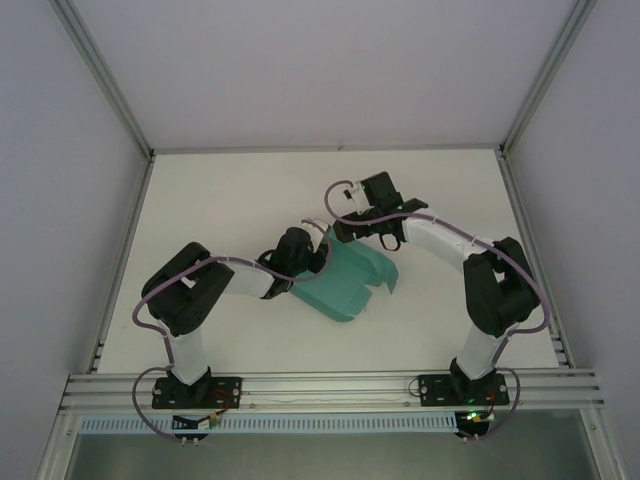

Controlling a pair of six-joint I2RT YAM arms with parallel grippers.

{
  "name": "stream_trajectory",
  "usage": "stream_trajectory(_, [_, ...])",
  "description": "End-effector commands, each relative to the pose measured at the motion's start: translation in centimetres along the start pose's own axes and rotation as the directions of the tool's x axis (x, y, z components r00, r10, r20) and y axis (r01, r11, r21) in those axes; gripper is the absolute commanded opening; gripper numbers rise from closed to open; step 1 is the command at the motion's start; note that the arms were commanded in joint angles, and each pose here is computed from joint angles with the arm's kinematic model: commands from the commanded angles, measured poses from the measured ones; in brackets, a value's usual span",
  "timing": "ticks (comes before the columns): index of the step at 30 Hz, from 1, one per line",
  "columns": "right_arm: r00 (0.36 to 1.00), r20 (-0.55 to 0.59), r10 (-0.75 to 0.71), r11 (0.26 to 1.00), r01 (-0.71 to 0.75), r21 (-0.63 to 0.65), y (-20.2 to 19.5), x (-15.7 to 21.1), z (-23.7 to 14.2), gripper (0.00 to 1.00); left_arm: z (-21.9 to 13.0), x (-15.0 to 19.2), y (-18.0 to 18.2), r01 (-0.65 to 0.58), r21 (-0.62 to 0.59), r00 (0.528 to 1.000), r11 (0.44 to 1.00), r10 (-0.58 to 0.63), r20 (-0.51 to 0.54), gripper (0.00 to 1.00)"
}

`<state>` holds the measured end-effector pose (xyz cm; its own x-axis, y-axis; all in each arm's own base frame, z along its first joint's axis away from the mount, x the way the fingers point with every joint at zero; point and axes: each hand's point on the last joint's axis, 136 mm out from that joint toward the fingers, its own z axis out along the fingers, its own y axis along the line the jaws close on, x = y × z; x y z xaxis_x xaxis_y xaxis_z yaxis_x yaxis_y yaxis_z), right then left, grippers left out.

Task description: Assemble paper box

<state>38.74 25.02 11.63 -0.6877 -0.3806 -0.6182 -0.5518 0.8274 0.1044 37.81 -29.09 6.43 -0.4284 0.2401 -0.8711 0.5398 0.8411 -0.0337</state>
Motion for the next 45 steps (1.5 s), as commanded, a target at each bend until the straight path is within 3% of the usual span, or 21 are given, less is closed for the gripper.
stream_trajectory(1, [0.993, -0.121, 0.019, 0.999, -0.025, -0.045, 0.6, 4.0, 1.8, 0.8, -0.1, -0.4, 0.3, 0.035, -0.029, 0.999, 0.999, -0.034, 0.027, 0.16])
stream_trajectory(8, [0.991, -0.133, 0.007, 0.998, -0.016, -0.064, 0.9, 4.6, 1.9, 0.75, 0.4, -1.4, 0.2, 0.066, -0.022, 0.997, 0.998, -0.065, 0.048, 0.25])
stream_trajectory(10, [0.991, -0.132, 0.006, 0.998, -0.014, -0.06, 0.8, 4.6, 1.9, 0.75, 0.8, -1.2, 0.1, 0.064, -0.023, 0.998, 0.998, -0.063, 0.031, 0.21])
stream_trajectory(12, [0.992, -0.127, 0.006, 0.999, -0.012, -0.049, 0.6, 4.5, 1.9, 0.75, 1.1, -0.7, 0.4, 0.061, -0.046, 0.998, 0.997, -0.06, 0.011, 0.05])
stream_trajectory(13, [0.992, -0.127, 0.004, 0.999, -0.01, -0.051, 0.7, 4.6, 1.9, 0.75, 1.3, -0.5, 0.8, 0.065, -0.07, 0.998, 0.995, -0.065, 0.0, 0.01])
stream_trajectory(16, [0.993, -0.115, 0.015, 0.999, -0.021, -0.045, 0.6, 4.4, 1.7, 0.75, 1.6, 0.5, 2.8, 0.063, -0.198, 0.997, 0.978, -0.07, -0.026, 0.0])
stream_trajectory(21, [0.991, -0.089, 0.1, 0.995, -0.099, 0.015, -0.3, 4.5, 1.3, 0.76, 0.3, 1.3, 6.8, 0.116, -0.441, 0.992, 0.89, -0.121, 0.016, 0.0])
stream_trajectory(25, [0.985, 0.026, 0.169, 0.977, -0.171, 0.129, -2.2, 3.0, -1.0, 0.86, -0.2, 1.0, 6.2, 0.132, -0.411, 0.991, 0.902, -0.132, 0.029, 0.0])
stream_trajectory(28, [0.969, 0.13, 0.21, 0.952, -0.232, 0.197, -3.3, 1.8, -4.6, 1.0, -1.2, -0.2, 6.3, 0.195, -0.426, 0.98, 0.884, -0.193, 0.048, 0.0])
stream_trajectory(32, [0.946, 0.222, 0.235, 0.93, -0.286, 0.232, -4.0, 2.2, -8.9, 1.0, -2.8, -1.8, 7.1, 0.252, -0.476, 0.966, 0.843, -0.252, 0.064, 0.0])
stream_trajectory(35, [0.937, 0.242, 0.253, 0.909, -0.316, 0.271, -4.7, 3.5, -10.7, 1.0, -3.4, -2.4, 7.0, 0.252, -0.47, 0.965, 0.846, -0.255, 0.058, 0.0])
stream_trajectory(41, [0.935, 0.238, 0.264, 0.889, -0.332, 0.315, -5.7, 3.9, -10.0, 1.0, -4.1, -3.4, 6.2, 0.284, -0.421, 0.956, 0.861, -0.289, 0.053, 0.0])
stream_trajectory(45, [0.943, 0.209, 0.259, 0.915, -0.309, 0.258, -4.9, 2.7, -7.5, 1.0, -4.6, -3.4, 5.6, 0.314, -0.382, 0.947, 0.869, -0.315, 0.062, 0.0])
